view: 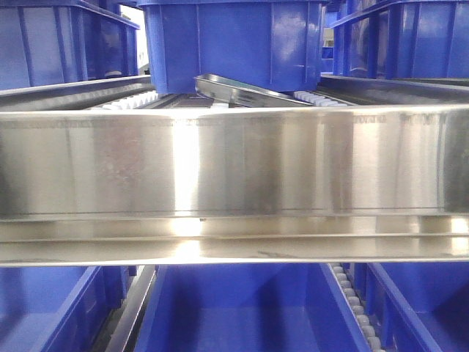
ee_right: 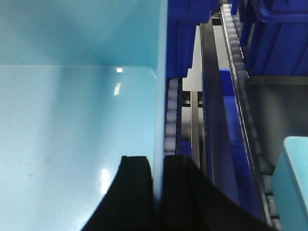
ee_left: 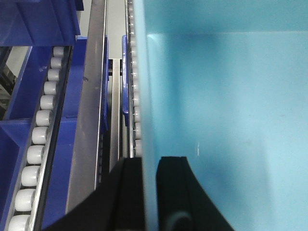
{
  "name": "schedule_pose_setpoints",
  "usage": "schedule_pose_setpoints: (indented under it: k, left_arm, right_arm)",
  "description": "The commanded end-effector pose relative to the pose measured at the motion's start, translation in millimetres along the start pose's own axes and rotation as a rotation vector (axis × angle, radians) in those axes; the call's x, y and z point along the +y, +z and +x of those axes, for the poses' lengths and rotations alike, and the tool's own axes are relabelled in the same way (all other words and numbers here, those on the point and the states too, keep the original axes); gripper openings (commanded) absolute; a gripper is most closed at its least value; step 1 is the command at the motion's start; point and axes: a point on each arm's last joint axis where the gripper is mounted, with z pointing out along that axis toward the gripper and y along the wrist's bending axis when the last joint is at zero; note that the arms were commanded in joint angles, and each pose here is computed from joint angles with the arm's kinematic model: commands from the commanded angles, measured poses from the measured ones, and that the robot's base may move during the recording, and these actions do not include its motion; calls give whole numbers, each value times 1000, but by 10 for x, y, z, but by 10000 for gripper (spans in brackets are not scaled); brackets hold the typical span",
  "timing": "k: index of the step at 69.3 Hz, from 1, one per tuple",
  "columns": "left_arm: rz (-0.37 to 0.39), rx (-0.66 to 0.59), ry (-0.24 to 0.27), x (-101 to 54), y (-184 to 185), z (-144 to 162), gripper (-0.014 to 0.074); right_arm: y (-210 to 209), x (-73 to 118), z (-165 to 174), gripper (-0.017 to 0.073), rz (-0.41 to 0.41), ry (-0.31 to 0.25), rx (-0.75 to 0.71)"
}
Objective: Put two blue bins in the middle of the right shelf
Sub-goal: 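Lift and pull both held bins out of the shelf toward the robot, then back the base away from the shelf holding both bins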
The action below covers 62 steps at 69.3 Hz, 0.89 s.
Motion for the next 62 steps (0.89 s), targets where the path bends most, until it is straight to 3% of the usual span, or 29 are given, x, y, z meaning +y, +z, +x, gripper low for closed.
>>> schedule_pose_setpoints:
  k: [1,62]
  left_arm:
    - [-5,-63,12,49,-119,-46,-111]
    - [5,-85,13,40,-120,-65,-111]
  right_arm:
    - [-64,-60,-74,-162,26,-21,-82]
    - [-66,-42,-102,-162,6,-23,-113]
